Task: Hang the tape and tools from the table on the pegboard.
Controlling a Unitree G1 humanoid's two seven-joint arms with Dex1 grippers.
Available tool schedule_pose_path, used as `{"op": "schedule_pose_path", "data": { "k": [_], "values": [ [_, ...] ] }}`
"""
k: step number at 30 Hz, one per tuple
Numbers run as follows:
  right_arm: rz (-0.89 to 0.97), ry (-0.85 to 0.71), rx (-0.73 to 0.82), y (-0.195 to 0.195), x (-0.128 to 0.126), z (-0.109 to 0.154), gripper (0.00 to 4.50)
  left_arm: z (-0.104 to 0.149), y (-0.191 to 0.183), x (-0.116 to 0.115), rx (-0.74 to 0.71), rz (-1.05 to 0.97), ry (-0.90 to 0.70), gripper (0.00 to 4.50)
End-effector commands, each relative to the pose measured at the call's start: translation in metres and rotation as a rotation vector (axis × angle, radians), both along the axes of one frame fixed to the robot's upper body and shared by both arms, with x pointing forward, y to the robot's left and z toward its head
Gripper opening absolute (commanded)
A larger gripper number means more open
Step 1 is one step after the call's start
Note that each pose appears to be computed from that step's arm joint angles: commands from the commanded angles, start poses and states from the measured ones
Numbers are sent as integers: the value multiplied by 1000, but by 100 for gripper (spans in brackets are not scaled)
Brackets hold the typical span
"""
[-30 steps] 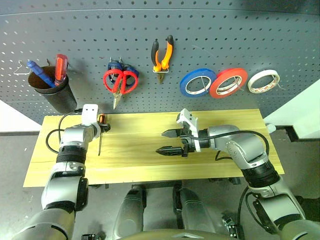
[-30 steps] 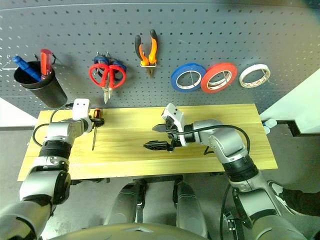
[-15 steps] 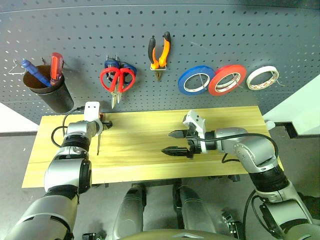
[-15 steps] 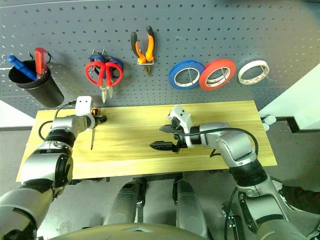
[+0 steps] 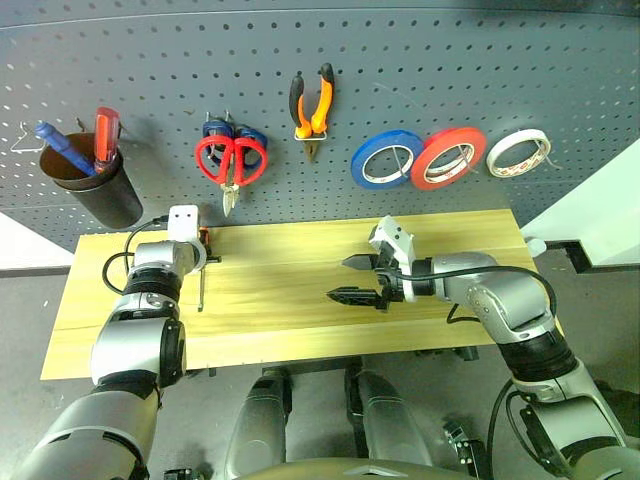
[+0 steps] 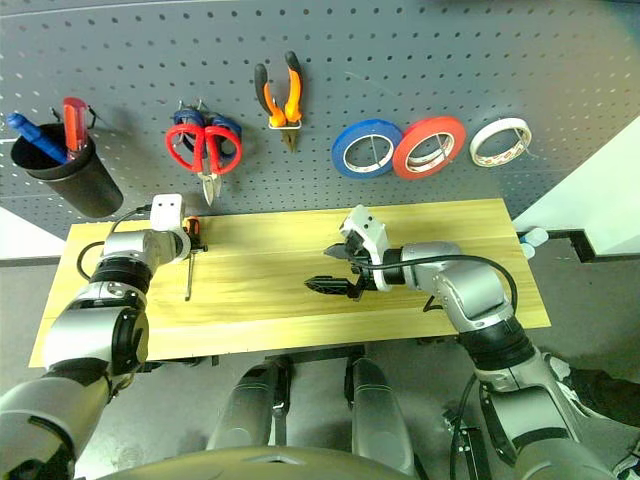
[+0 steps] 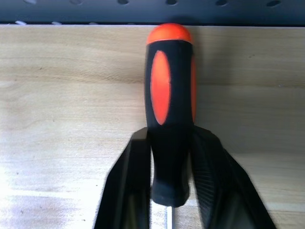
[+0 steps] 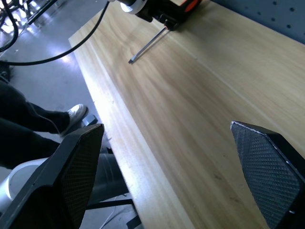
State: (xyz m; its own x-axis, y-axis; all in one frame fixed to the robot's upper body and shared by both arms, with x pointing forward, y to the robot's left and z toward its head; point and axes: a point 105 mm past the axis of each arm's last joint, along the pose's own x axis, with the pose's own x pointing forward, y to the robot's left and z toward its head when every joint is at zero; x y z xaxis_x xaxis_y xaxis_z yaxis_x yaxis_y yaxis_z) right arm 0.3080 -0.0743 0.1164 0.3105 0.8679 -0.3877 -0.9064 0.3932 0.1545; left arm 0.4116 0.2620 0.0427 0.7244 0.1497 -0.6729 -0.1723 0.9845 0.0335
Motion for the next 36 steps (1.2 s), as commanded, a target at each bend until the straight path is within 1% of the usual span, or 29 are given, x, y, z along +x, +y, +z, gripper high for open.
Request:
{"op": "schedule_pose_path", "data": {
  "k": [1,4,6,9,11,16,19,22,26,29,31,36],
  "values": [
    [23,-37,13,2,1,8,450,-22,0,-18,-46,31,101,73],
    [25,-49,8,1,4,8,450,-26,-4,-27,-59,2,139,73],
    [26,-55,12,2,6,8,450,-24,-7,-32,-66,-14,145,73],
    [40,-70,26,1,8,13,450,-8,-19,-40,-89,-89,90,73],
    [55,-79,33,0,7,16,450,-2,-23,-48,-81,-129,75,73],
    [95,-102,70,-3,4,26,450,11,-33,-69,-39,-248,12,73],
    [116,-115,92,-5,1,33,450,22,-36,-82,30,-339,-38,73],
    [147,-137,138,-5,-2,45,450,38,-47,-96,44,-449,-145,73],
    [198,-169,187,-3,-8,58,450,69,-58,-106,-8,-522,-404,73],
    [228,-197,211,-1,-10,66,450,80,-56,-119,19,-558,-513,73],
    [252,-208,226,0,-12,71,450,83,-50,-127,114,-578,-567,73],
    [314,-232,241,5,-11,83,450,104,-60,-150,65,-672,-735,73]
  ]
}}
